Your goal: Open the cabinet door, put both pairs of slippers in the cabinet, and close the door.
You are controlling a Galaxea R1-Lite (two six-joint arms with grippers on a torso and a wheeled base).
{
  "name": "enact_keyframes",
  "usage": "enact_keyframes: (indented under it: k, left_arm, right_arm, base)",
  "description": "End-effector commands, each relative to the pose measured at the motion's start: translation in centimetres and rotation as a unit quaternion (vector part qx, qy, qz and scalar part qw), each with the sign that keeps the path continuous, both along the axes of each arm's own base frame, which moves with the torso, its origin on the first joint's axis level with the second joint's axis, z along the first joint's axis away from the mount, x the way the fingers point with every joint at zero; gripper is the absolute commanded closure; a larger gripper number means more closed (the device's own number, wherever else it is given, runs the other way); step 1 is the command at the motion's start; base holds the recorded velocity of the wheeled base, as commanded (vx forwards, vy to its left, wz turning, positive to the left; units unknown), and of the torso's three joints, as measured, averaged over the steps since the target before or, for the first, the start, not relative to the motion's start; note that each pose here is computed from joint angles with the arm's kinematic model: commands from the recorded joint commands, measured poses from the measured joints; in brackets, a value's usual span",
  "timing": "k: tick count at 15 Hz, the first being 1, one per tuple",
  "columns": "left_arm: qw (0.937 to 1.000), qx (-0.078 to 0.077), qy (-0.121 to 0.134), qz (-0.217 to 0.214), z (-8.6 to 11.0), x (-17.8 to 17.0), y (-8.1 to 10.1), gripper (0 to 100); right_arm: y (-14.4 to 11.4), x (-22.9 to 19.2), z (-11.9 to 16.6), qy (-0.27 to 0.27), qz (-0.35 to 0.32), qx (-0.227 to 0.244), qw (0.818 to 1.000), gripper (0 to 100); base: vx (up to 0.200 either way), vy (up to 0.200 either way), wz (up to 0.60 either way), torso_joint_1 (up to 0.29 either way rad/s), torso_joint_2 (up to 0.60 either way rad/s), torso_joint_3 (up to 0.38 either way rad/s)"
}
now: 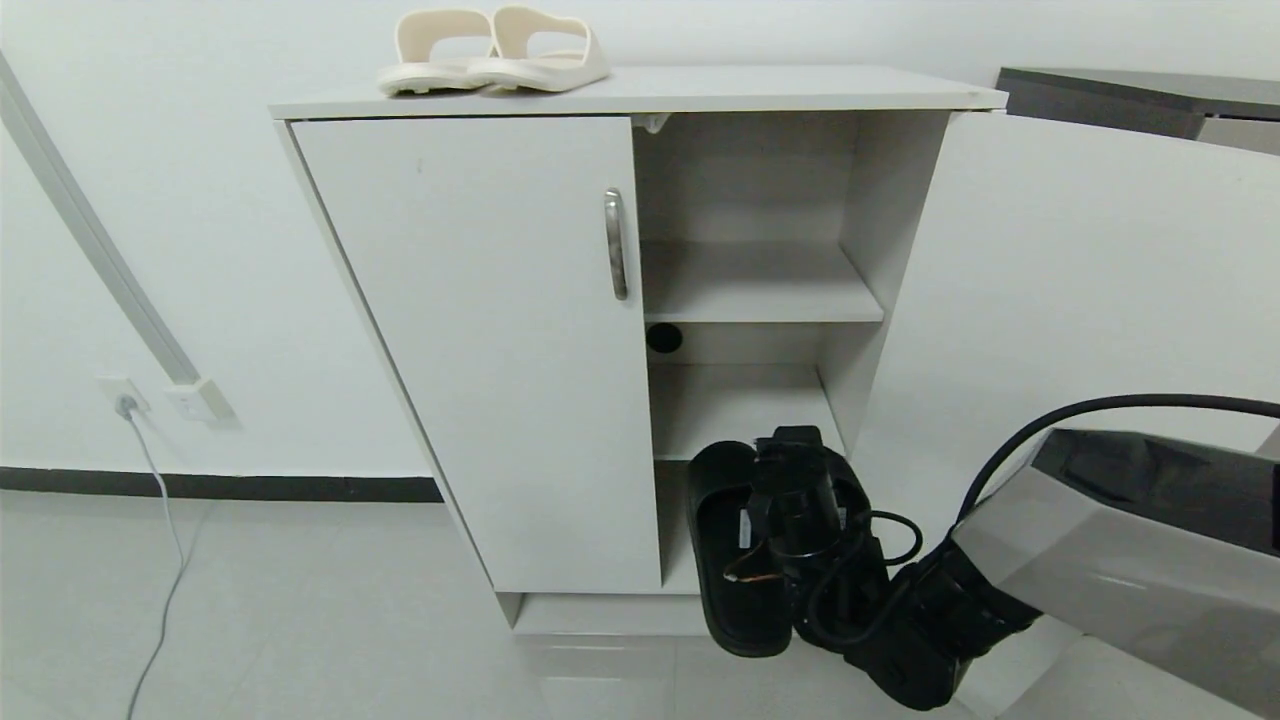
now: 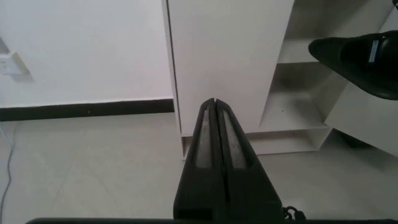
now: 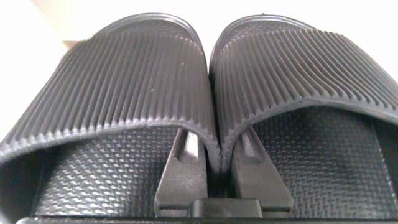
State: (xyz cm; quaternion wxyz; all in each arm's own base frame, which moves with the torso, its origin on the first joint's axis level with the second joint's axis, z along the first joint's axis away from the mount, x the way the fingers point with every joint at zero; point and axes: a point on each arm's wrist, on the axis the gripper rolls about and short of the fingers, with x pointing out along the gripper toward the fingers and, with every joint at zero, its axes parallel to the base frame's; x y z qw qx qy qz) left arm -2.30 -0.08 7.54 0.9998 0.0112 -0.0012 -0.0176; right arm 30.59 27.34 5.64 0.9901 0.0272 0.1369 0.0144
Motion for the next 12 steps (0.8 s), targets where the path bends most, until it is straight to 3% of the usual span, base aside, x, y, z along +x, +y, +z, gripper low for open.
enact_keyframes:
  k: [1,9,12]
  left_arm:
    - [1.0,0.0,0.001,0.0,0.0,0.0,0.0,100]
    - [1.0,0.0,0.001,0.0,0.0,0.0,0.0,100]
    - [1.0,-0.003,0.001,0.005,0.0,0.0,0.0,100]
  right_arm:
    - [0.3,0.4,-1.7,0.014,-0.001,-0.001,1.0,100]
    - [1.4,-0.6,-1.7,0.014,0.015,0.002,1.0,100]
    - [1.3,-0.5,-1.4,0.009,0.013,0.005,1.0,100]
  base:
    - [0.0,0.0,0.0,0.0,0.0,0.0]
    - [0.0,0.0,0.0,0.0,0.0,0.0]
    - [0.0,0.0,0.0,-0.004,0.0,-0.149]
